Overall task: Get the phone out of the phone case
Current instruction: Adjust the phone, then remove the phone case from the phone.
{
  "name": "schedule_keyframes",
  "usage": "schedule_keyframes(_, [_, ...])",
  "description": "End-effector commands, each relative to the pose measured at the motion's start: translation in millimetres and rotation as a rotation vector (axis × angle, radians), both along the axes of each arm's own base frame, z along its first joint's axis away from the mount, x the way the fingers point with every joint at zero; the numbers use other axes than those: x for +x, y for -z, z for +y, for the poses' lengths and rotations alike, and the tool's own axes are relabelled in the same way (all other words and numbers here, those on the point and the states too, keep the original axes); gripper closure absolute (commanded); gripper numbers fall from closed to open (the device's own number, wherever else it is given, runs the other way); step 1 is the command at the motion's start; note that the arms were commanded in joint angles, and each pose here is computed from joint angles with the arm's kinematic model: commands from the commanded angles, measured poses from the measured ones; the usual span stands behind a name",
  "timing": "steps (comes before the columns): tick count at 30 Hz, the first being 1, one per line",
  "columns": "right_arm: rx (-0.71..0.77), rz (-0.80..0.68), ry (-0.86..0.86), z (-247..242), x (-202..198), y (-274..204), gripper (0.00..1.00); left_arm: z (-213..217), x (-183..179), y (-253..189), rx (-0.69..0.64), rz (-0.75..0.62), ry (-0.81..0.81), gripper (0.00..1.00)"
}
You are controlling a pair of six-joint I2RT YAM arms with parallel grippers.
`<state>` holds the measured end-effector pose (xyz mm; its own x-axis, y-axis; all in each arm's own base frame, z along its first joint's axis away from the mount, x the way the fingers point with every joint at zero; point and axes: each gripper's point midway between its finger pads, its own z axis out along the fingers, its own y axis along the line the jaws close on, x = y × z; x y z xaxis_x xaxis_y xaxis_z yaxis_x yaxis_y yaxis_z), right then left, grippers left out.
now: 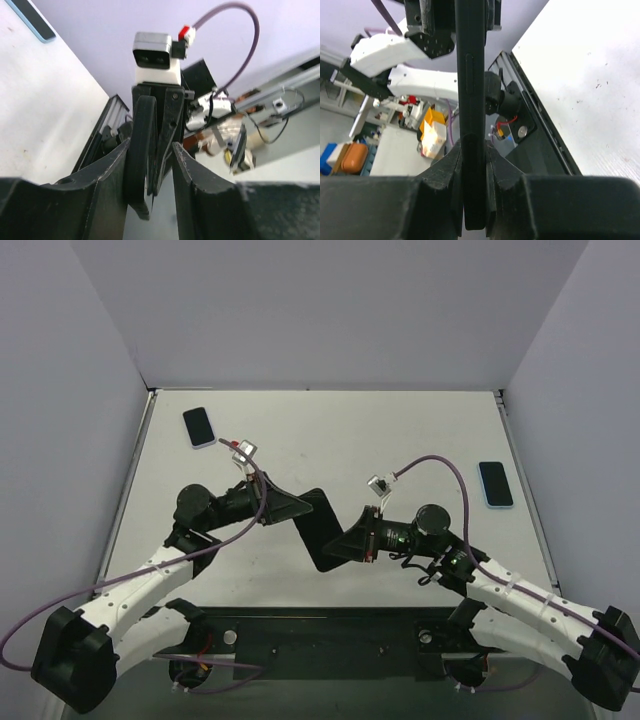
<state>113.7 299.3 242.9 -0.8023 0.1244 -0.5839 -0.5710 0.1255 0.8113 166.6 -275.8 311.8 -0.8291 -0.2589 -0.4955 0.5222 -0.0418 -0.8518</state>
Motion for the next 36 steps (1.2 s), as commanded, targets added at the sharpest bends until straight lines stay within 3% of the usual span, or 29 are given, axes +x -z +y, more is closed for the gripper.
schedule_keyframes(1, [0.215, -0.042, 0.174, 5.9, 37.8, -49.5, 1.0, 3.0, 10.3, -36.7, -0.159, -0.017, -0.091, 0.58])
schedule_keyframes(4, [0.224, -0.043, 0.165, 11.1, 41.1, -57.2, 1.0, -3.7, 16.7, -35.3, -0.145, 0.006, -0.073, 0.69])
schedule_keyframes(9, [0.203, -0.045, 0.145, 18.4, 43.0, -61.7, 1.0, -8.7, 22.1, -43.2, -0.166, 0.022, -0.047, 0.8])
schedule_keyframes(12, [0.11, -0.058, 0.127, 18.7, 40.9, -51.5, 0.96, -8.6, 22.1, -56.1, -0.186, -0.018, -0.016, 1.0])
schedule_keyframes(14, [0.031, -0.072, 0.122, 14.0, 38.1, -42.5, 0.79, -8.2, 22.4, -61.9, -0.177, -0.038, 0.013, 1.0])
schedule_keyframes(16, [-0.032, -0.095, 0.074, 9.1, 27.9, -36.7, 0.69, -6.3, 17.7, -67.9, -0.164, -0.074, 0.057, 1.0])
schedule_keyframes(18, [-0.078, -0.111, -0.004, 3.6, 14.2, -33.6, 0.66, -5.6, 10.3, -69.1, -0.138, -0.102, 0.122, 1.0])
schedule_keyframes(25, [-0.115, -0.202, -0.209, -10.4, -22.1, -43.2, 0.82, -2.9, -2.7, -69.9, -0.106, -0.121, 0.232, 1.0])
schedule_keyframes(31, [-0.102, -0.223, -0.27, -6.1, -28.7, -51.8, 0.69, -3.7, 4.1, -75.4, -0.121, -0.087, 0.195, 1.0])
schedule_keyframes(36, [-0.122, -0.211, -0.258, 0.7, -23.5, -45.3, 0.67, -4.7, 10.2, -73.6, -0.106, -0.048, 0.156, 1.0])
